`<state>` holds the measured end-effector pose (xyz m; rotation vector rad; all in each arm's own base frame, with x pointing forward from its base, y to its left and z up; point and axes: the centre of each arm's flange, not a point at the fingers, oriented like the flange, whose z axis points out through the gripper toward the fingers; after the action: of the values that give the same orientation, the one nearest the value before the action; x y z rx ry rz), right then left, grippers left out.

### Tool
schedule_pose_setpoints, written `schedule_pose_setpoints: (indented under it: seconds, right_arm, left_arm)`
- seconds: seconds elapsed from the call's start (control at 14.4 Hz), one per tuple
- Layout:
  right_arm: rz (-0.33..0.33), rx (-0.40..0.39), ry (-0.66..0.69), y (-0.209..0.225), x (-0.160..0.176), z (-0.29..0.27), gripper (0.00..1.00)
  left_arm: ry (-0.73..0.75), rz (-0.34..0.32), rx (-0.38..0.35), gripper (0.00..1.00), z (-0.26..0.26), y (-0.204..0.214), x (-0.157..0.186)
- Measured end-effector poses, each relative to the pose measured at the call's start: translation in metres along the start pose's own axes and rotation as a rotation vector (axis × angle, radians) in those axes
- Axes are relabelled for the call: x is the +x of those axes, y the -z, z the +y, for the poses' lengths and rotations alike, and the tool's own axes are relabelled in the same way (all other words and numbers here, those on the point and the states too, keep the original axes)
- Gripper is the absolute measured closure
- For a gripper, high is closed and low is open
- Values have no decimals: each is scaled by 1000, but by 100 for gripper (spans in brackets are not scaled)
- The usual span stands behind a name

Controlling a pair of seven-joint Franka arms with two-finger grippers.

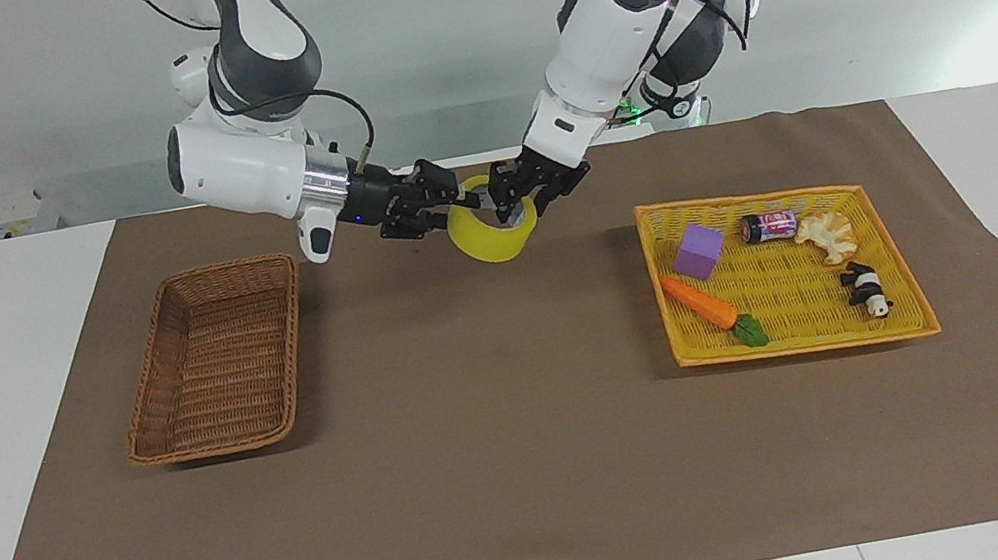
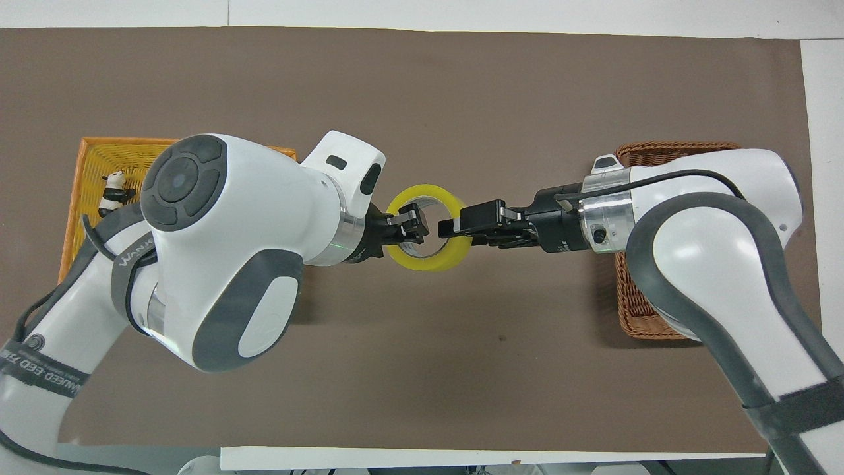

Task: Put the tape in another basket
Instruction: 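Open the left gripper and withdraw while the right gripper carries the tape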

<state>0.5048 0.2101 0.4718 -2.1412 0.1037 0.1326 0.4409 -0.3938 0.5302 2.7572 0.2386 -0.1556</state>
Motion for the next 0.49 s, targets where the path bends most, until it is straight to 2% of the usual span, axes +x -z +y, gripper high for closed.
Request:
schedule_pose_setpoints:
  seconds: [0.14, 0.21, 0.49]
  right_arm:
    - [3, 3, -6, 5, 2, 3, 44]
    - [0, 7, -10, 10, 4, 6, 44]
    - [-11, 11, 20, 60, 14, 41, 44]
  left_arm:
    - [15, -8, 10, 6, -10, 30, 5]
    - [31, 3, 23, 1, -22, 46, 12]
    - [100, 80, 136, 1, -85, 76, 60]
